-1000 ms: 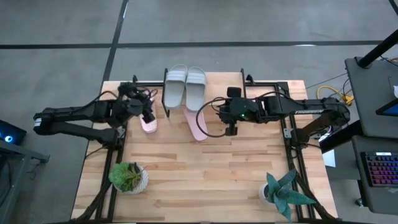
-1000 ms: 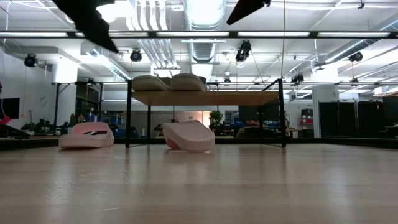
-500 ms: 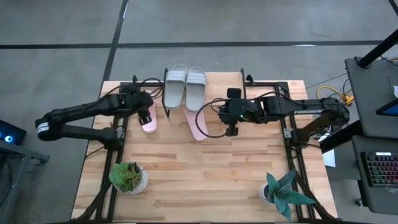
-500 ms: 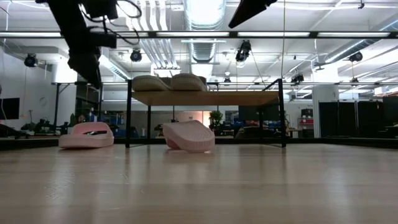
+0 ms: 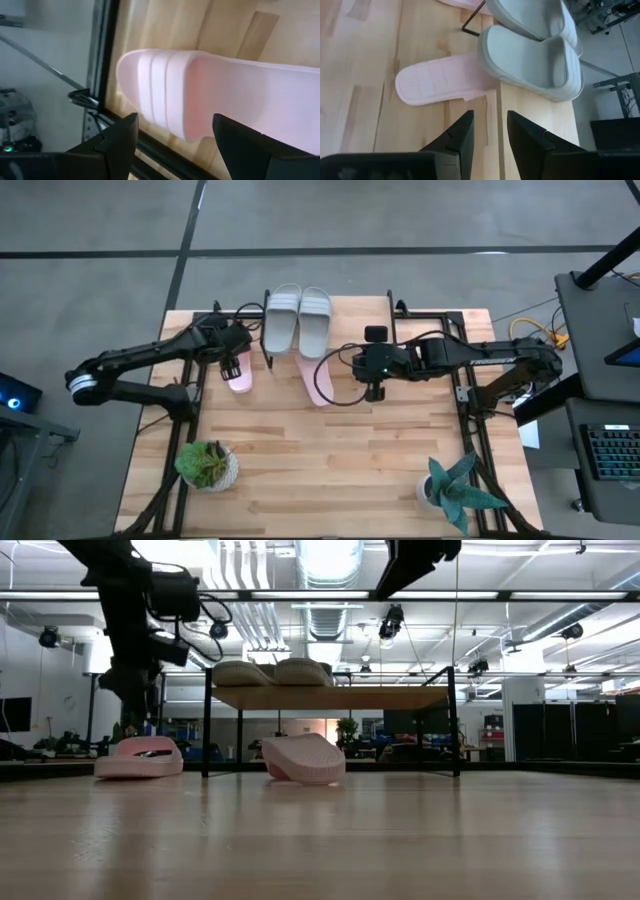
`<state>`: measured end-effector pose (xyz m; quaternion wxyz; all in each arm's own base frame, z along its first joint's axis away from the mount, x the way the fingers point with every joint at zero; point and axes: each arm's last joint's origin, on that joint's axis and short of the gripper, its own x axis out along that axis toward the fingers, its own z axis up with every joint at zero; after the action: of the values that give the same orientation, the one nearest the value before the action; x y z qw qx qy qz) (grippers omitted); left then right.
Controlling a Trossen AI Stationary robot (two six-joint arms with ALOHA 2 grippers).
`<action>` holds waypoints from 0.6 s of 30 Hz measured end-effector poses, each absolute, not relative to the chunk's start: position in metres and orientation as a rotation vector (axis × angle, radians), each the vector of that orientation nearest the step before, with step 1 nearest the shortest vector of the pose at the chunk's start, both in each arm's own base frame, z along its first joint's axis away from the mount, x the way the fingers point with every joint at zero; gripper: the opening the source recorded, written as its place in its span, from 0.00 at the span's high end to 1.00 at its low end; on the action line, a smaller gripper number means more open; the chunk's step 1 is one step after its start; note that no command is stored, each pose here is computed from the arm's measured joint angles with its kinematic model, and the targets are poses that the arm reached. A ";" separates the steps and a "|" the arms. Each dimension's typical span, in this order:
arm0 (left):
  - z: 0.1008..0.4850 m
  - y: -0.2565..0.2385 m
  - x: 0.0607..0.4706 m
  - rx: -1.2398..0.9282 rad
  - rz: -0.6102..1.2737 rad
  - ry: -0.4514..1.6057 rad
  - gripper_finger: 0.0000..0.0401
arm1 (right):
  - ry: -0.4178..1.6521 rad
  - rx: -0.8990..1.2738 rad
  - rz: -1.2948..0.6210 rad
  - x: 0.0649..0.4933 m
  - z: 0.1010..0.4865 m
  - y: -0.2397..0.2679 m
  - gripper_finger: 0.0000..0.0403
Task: Pick and place slides into the shelf
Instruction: Put the left pink slide on the shelf
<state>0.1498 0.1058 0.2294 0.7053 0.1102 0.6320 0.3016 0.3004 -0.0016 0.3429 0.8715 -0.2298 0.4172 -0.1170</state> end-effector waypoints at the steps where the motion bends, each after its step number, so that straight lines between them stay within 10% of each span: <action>1: 0.227 0.107 0.149 0.234 0.667 1.408 0.40 | 0.880 -0.484 -0.243 0.300 0.341 -0.002 0.74; 18: 0.199 0.130 0.144 0.181 0.710 1.464 0.40 | 0.887 -0.485 -0.253 0.298 0.339 -0.006 0.77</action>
<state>0.1436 0.1302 0.1986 0.6834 0.0806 0.6530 0.3165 0.2985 -0.0064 0.3390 0.8673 -0.2314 0.4239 -0.1207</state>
